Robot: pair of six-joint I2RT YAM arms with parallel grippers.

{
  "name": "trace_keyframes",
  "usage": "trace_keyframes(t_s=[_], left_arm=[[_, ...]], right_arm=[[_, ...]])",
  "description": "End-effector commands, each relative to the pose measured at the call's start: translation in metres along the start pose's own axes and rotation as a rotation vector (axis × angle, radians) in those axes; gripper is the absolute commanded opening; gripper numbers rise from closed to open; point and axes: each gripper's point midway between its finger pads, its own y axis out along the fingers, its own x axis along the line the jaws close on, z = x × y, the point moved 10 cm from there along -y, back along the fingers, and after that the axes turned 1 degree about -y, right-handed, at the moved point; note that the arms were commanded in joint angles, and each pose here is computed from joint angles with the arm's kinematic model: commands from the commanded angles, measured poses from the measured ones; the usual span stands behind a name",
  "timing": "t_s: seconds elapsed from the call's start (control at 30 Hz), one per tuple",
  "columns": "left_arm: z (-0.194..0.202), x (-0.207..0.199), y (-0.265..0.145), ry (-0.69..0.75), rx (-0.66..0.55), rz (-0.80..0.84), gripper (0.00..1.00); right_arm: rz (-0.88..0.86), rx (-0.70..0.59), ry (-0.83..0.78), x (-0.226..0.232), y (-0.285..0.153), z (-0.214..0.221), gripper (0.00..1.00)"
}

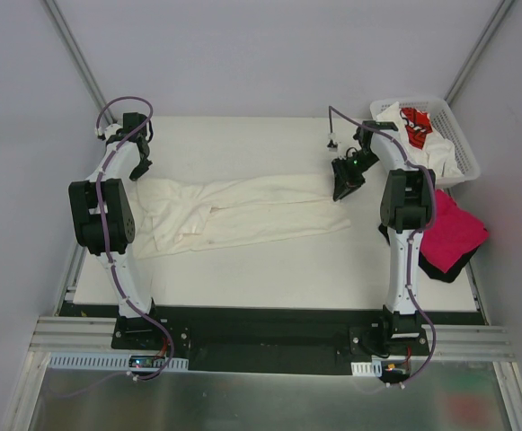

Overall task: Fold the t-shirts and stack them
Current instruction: Fold the other side of the tshirt into a rectangle

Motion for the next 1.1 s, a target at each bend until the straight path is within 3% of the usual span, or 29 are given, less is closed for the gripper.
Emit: trace_keyframes(t_s=[0.0,0.13,1.07], left_arm=[[-0.007,0.000,-0.004,0.001,-0.039,0.004,0.00],[-0.006,0.000,-0.004,0.003,-0.039,0.003,0.00],[-0.002,-0.003,0.000,0.003,-0.020,0.010,0.00]], right_arm=[[-0.001,-0.009,-0.011,0.009,-0.009,0.000,0.12],[0.002,-0.006,-0.001,0.009,-0.007,0.002,0.01],[0.328,-0.314,0.056,0.008,-0.050,-0.055,0.01]])
